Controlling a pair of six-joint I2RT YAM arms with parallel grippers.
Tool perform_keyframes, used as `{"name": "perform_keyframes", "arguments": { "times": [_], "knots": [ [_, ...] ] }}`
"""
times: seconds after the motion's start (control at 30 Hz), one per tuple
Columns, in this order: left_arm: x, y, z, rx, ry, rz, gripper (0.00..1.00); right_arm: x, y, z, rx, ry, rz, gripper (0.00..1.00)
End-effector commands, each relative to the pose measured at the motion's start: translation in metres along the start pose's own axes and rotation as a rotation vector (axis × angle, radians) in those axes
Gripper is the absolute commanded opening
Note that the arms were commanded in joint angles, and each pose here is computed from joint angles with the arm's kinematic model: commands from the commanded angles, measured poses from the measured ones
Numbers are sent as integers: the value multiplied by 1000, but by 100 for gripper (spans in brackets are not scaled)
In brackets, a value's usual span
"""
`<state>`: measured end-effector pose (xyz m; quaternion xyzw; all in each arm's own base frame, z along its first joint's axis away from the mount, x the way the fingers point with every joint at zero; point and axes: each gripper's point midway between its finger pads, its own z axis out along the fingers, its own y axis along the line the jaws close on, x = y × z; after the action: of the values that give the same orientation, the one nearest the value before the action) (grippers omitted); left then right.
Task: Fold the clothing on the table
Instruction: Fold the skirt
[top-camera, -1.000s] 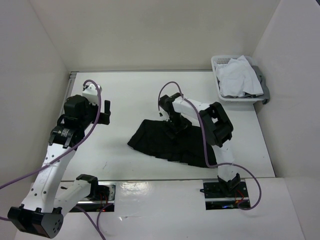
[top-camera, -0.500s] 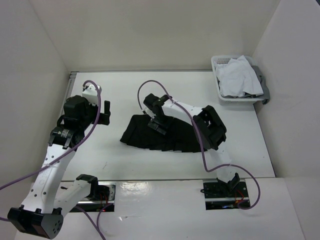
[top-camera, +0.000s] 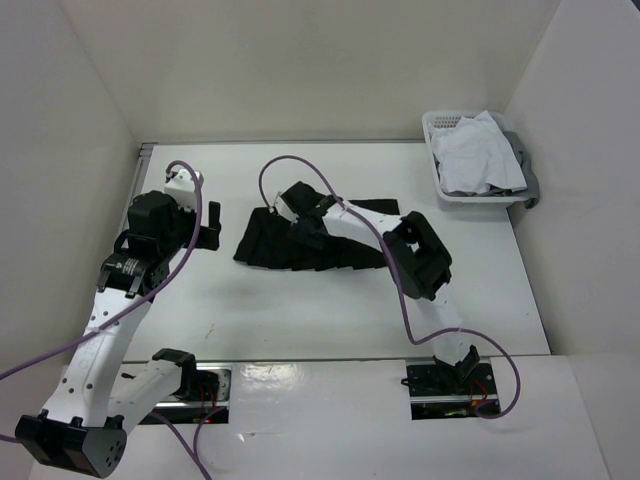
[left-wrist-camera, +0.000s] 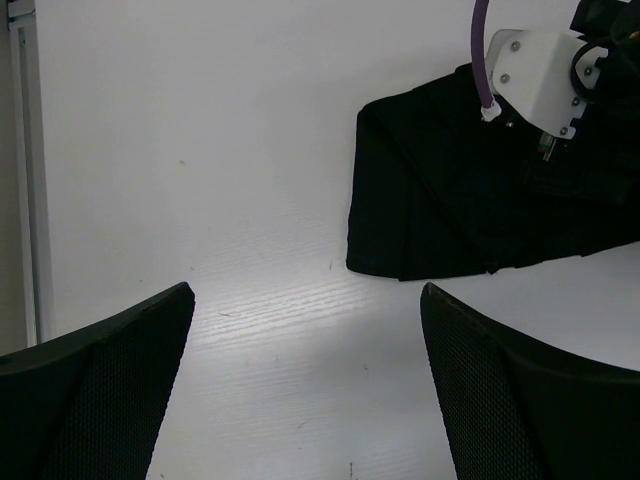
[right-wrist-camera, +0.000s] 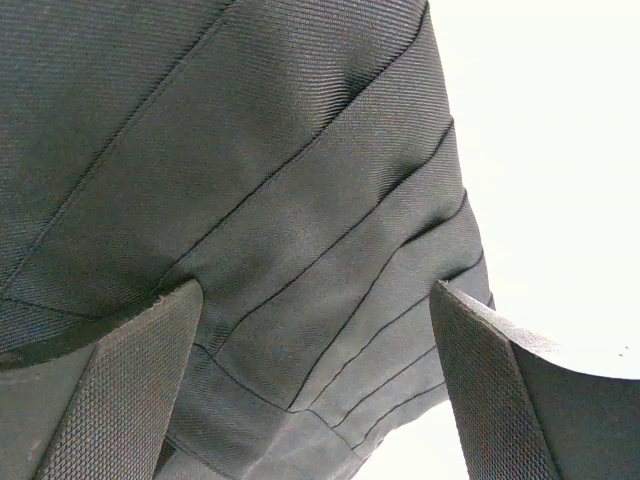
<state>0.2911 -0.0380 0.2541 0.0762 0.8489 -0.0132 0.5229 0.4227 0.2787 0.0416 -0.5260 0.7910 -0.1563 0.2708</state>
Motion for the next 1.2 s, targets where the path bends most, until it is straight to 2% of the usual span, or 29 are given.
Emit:
{"name": "perform_keyframes", "arguments": {
  "times": [0.0, 0.13, 0.17, 0.23, 0.37, 0.4, 0.53, 0.63, 0.7, 0.73, 0.8, 0.97, 1.03, 1.1, 1.13, 1.17],
  "knots": [
    [-7, 1, 0, -3, -33, -17, 100, -14, 4, 7, 55, -69, -37, 99],
    [-2, -4, 7, 22, -6, -7, 100, -40, -3, -42, 16, -186, 10, 99],
    [0, -7, 6, 43, 3, 3, 100, -48, -11, -77, 4, -247, 47, 99],
    [4, -10, 11, 67, 22, 23, 100, -57, -7, -115, -69, -342, 76, 99],
    [6, -19, 24, 118, 64, 95, 100, -40, -31, -210, -115, -526, 166, 99],
    [15, -19, 34, 116, 105, 114, 100, -21, -28, -207, -143, -508, 177, 99],
    [16, -23, 61, 110, 133, 239, 100, 38, -37, -213, -101, -462, 249, 99],
    [20, -35, 86, 193, 153, 317, 100, 79, -38, -209, -93, -427, 346, 99],
    [29, -48, 101, 286, 186, 362, 93, 95, -29, -207, -125, -423, 389, 99],
    [21, -49, 108, 307, 166, 371, 90, 104, -36, -215, -104, -443, 423, 99],
    [24, -54, 125, 364, 168, 388, 84, 111, -31, -218, -129, -468, 460, 99],
    [37, -50, 165, 443, 204, 402, 84, 122, -35, -242, -131, -564, 504, 99],
    [29, -49, 179, 461, 189, 428, 85, 129, -38, -241, -127, -566, 525, 99],
    [47, -53, 196, 509, 250, 429, 85, 133, -38, -238, -134, -560, 539, 99],
    [35, -53, 202, 528, 227, 427, 85, 135, -40, -237, -125, -557, 536, 99],
    [50, -52, 212, 556, 275, 419, 85, 135, -40, -237, -125, -557, 536, 99]
  ]
}}
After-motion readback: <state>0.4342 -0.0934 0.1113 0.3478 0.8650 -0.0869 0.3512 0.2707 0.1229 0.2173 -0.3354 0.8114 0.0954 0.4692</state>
